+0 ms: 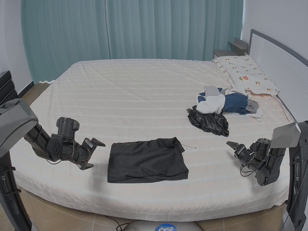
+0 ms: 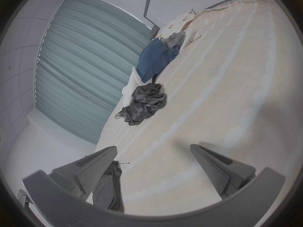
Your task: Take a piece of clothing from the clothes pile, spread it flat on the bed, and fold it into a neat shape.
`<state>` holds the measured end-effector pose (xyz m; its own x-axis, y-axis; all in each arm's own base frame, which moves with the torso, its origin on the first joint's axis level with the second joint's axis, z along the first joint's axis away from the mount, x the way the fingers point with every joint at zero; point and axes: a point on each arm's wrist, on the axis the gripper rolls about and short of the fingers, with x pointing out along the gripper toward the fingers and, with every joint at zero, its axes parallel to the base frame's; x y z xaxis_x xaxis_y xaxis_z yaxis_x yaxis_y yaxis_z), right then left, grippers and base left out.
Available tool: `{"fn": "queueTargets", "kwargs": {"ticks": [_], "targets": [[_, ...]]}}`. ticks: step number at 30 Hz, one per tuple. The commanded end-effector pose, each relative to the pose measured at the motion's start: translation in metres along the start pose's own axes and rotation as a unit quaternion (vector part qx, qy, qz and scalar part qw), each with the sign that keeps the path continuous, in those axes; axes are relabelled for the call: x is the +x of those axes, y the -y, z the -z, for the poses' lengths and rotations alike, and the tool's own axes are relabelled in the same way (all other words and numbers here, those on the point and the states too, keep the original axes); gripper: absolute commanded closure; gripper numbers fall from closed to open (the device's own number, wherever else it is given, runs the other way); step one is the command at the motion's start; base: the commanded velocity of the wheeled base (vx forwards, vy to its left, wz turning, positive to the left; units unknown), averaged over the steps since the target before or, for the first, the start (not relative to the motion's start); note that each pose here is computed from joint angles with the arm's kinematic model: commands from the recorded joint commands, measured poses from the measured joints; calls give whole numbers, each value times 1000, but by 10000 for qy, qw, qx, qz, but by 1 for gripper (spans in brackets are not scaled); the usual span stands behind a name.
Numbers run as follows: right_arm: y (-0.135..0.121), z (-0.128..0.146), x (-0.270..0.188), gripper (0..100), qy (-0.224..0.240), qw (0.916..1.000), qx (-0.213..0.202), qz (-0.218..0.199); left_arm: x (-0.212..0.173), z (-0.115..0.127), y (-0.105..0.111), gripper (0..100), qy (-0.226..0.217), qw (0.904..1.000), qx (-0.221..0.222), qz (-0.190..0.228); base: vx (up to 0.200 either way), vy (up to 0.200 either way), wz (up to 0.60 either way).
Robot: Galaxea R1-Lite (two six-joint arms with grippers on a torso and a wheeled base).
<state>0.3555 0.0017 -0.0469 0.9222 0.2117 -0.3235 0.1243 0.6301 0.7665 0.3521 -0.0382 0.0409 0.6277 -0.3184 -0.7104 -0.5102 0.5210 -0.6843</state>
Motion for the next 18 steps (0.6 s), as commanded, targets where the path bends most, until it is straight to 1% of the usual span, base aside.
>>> {"fn": "queueTargets", "kwargs": {"ticks": [1,2,4,5,6,7,8,10,12,15,17,18], "targets": [[-12,4,-1,0,18,9999,-86,-142,1,-3,-3,0,3,10000,-47,-27,0,200,0],[-27,11,-2,0,-72,9994,-176,-281,1,-3,-3,0,-45,10000,-53,2,0,200,0],[-37,25,-3,0,-269,9984,-327,-383,1,-3,-3,0,-56,10000,-55,-1,0,200,0],[-37,25,-3,0,-269,9984,-327,-383,1,-3,-3,0,-56,10000,-55,-1,0,200,0],[-42,34,-2,0,-400,9970,-490,-453,1,-2,-3,0,-62,10000,-55,3,0,200,0],[-45,43,0,0,-505,9945,-763,-517,1,-2,-4,0,-66,10000,-57,-3,0,200,0],[-47,47,1,0,-558,9926,-927,-555,1,-2,-4,0,-66,10000,-57,-3,0,200,0],[-51,58,2,0,-717,9856,-1384,-652,1,-2,-4,0,-59,10000,-57,-7,0,200,0],[-54,66,2,0,-860,9800,-1657,-686,1,-2,-4,0,-63,10000,-44,-13,0,200,0],[-57,77,3,0,-1107,9735,-1887,-672,2,0,-5,0,-81,10000,-11,-40,0,0,0],[-58,78,5,0,-1136,9721,-1942,-667,2,0,-5,0,-83,10000,-7,-49,0,0,0],[-57,80,8,0,-1176,9692,-2061,-666,2,0,-6,0,-74,10000,-9,-63,0,0,0]]}}
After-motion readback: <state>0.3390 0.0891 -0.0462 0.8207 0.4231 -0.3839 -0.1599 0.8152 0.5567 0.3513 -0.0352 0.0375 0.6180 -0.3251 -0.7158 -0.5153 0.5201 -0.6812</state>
